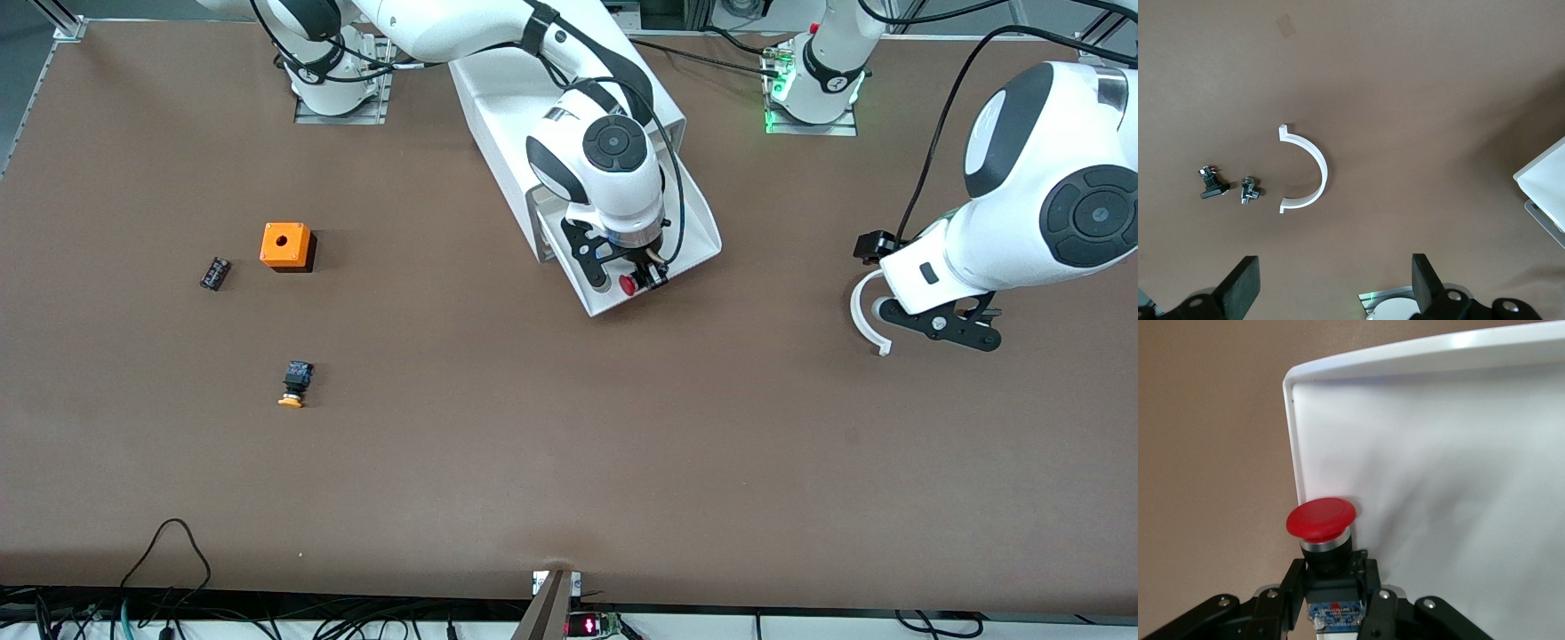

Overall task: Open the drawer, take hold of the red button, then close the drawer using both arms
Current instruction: 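Lift the red button out with the right gripper while the left gripper withdraws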

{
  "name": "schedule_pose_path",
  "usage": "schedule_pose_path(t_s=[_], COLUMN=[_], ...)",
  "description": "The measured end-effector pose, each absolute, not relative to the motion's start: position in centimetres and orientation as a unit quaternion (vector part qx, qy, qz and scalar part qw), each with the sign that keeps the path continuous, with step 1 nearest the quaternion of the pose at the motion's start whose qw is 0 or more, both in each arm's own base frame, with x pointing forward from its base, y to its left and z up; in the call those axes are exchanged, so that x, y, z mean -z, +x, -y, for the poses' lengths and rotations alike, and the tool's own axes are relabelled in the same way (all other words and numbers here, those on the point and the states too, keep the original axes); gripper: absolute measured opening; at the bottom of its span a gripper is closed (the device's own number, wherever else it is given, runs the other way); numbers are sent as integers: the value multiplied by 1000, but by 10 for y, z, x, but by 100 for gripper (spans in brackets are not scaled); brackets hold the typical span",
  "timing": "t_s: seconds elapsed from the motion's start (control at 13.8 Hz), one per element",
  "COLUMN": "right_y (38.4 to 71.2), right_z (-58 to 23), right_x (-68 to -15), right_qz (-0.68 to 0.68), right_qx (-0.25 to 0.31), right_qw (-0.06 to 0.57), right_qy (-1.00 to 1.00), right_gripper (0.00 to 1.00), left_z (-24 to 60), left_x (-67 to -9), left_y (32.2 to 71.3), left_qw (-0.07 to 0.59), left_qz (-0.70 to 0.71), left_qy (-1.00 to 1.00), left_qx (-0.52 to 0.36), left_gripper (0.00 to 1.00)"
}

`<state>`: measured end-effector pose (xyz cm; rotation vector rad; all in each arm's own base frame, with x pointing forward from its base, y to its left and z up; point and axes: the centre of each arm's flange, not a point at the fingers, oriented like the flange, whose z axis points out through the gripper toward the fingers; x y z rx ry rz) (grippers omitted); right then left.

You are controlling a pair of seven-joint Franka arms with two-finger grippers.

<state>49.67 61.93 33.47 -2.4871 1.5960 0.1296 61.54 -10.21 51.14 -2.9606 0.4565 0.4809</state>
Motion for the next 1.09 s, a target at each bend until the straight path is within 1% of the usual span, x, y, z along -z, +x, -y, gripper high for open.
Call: schedule_pose_path(t_s=[0.22,0.51,0.65,0.8,0.94,1.09], right_y=[497,499,512,545,590,629], right_z=[-620,-611,-593,-560,-513,-456], right_x=[-347,-404,-419,-423,-426,-430], right_qz=[-536,-529,-496,-444,-396,-333], right_qx=[-44,-41,-34,-22,-17,-31], right_qw=[92,91,85,86,93,98], right_qy=[-838,-843,-863,-892,-914,-937], right_gripper=[40,40,40,40,40,40], left_z=[102,116,129,157,188,212], left_x=[-509,-486,-469,-447,-421,-391], left_y=[617,630,633,630,622,614], left_qw=[55,14,10,6,-2,-19], left_qz=[-108,-16,34,78,115,148], left_qy=[-980,-991,-992,-992,-990,-987], left_qx=[-155,-131,-118,-102,-86,-59], left_gripper=[100,100,100,100,100,100])
